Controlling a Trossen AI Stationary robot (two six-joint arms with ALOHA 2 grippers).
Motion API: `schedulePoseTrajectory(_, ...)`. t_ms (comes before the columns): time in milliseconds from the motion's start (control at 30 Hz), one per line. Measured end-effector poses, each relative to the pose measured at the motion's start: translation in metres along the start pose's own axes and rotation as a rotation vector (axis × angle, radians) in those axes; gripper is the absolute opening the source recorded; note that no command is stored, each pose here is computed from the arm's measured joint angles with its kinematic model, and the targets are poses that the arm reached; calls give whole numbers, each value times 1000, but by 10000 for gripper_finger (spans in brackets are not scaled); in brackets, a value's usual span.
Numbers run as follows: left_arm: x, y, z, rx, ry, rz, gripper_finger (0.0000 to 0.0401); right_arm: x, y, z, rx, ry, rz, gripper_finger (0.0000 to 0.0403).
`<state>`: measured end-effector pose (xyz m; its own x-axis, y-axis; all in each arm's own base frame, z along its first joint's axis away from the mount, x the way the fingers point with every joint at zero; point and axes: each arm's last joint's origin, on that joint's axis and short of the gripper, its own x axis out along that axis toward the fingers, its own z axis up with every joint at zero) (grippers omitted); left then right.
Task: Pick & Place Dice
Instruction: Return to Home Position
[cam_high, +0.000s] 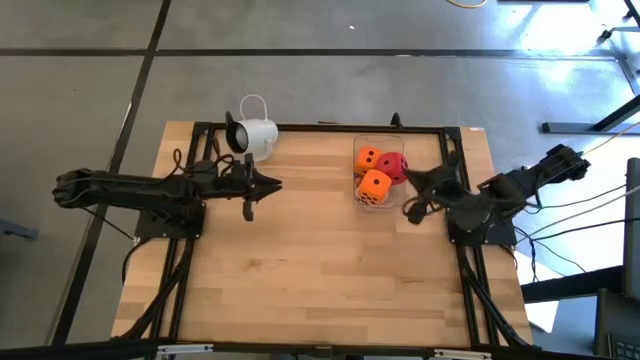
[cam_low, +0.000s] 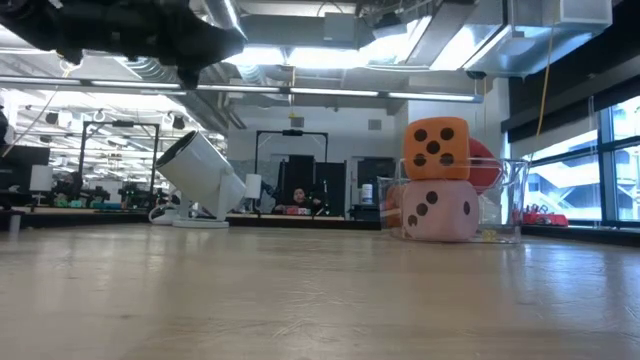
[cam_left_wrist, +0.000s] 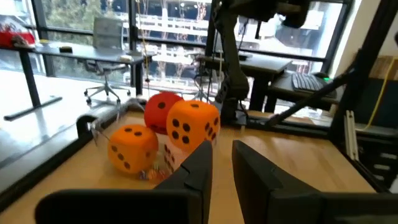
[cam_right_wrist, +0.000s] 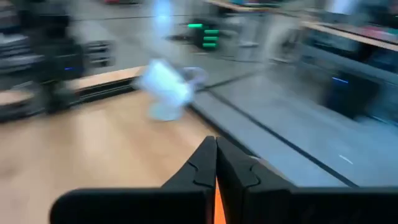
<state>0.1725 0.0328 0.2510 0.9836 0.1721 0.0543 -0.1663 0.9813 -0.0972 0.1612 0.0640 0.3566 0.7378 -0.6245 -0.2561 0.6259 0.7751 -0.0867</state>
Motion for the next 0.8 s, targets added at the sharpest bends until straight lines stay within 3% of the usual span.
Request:
schedulePoseTrajectory(100, -4, -2, -2, -11, 11, -4, 53, -1, 8, 4, -80, -29, 239, 6)
schedulePoseTrajectory(200, -6, -3, -3, -10, 18, 14, 52, 0, 15, 7, -151, -214, 557, 5)
schedulePoseTrajectory(233, -7, -3, -3, -6, 16, 23, 52, 2, 15, 6, -152, -282, 603, 5)
schedulePoseTrajectory(300, -8, -4, -3, 4, 17, 31, 52, 8, 9, -3, -136, -347, 585, 6)
schedulePoseTrajectory(400, -10, -6, -2, 22, 21, 28, 51, 22, -3, -30, -121, -315, 514, 8)
schedulePoseTrajectory(567, -13, -6, -2, 27, 31, 30, 52, 34, -22, -52, -42, -373, 727, 7)
schedulePoseTrajectory(800, -14, -5, -7, 34, 81, 36, 50, 46, -45, -67, -18, -377, 779, 7)
